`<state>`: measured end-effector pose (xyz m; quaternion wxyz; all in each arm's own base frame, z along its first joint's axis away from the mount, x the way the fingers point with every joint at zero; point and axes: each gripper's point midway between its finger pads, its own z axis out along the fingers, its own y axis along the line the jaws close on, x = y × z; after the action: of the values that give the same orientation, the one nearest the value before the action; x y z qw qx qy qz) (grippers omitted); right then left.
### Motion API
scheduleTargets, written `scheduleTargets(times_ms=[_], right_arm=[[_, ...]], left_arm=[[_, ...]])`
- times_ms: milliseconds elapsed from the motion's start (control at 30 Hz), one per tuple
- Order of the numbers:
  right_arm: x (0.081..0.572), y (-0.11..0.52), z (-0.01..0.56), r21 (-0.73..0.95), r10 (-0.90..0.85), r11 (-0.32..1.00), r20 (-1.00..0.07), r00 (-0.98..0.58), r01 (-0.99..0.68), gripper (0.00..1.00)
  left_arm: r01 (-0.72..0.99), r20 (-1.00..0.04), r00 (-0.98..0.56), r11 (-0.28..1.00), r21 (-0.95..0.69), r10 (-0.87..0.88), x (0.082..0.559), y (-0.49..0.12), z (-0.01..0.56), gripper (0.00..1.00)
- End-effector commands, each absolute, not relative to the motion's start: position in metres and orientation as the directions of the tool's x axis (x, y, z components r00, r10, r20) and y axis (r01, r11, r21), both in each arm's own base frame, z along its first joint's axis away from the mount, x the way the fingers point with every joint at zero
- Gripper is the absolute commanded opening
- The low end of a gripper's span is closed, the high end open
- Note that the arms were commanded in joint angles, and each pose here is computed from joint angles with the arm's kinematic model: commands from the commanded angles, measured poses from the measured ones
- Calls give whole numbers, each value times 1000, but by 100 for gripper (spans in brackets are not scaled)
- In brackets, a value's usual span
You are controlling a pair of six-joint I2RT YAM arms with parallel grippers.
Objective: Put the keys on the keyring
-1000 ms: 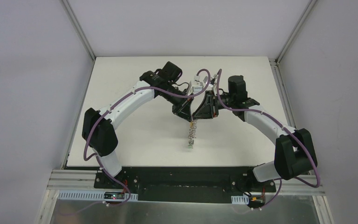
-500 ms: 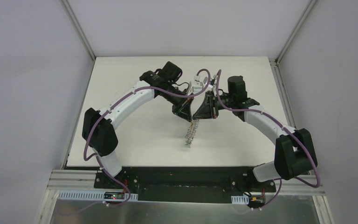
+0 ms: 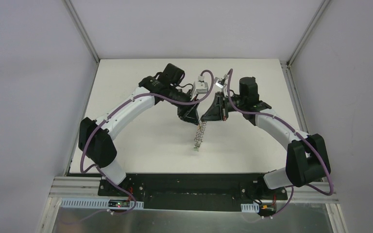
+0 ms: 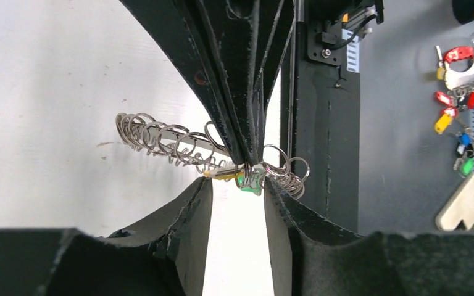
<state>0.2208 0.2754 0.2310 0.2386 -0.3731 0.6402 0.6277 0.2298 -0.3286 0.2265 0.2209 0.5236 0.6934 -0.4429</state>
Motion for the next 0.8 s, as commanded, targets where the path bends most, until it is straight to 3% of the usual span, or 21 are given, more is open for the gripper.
scheduleTargets(times_ms=[0, 300, 700, 767], right_arm=[[220, 275, 262, 569, -144, -117, -821, -553, -814, 0], [227, 275, 262, 599, -130, -101, -799, -587, -794, 0], [233, 275, 259, 619, -123, -83, -784, -609, -781, 0], [235, 275, 259, 620, -119, -77, -784, -610, -781, 0]], left_arm=[[965, -829, -246, 47, -258, 502, 236, -324, 242, 38], [974, -828, -205, 28, -224, 522, 230, -330, 235, 38], [970, -814, -202, -5, -244, 545, 223, -335, 230, 0], [970, -809, -198, -9, -244, 553, 221, -335, 228, 0]])
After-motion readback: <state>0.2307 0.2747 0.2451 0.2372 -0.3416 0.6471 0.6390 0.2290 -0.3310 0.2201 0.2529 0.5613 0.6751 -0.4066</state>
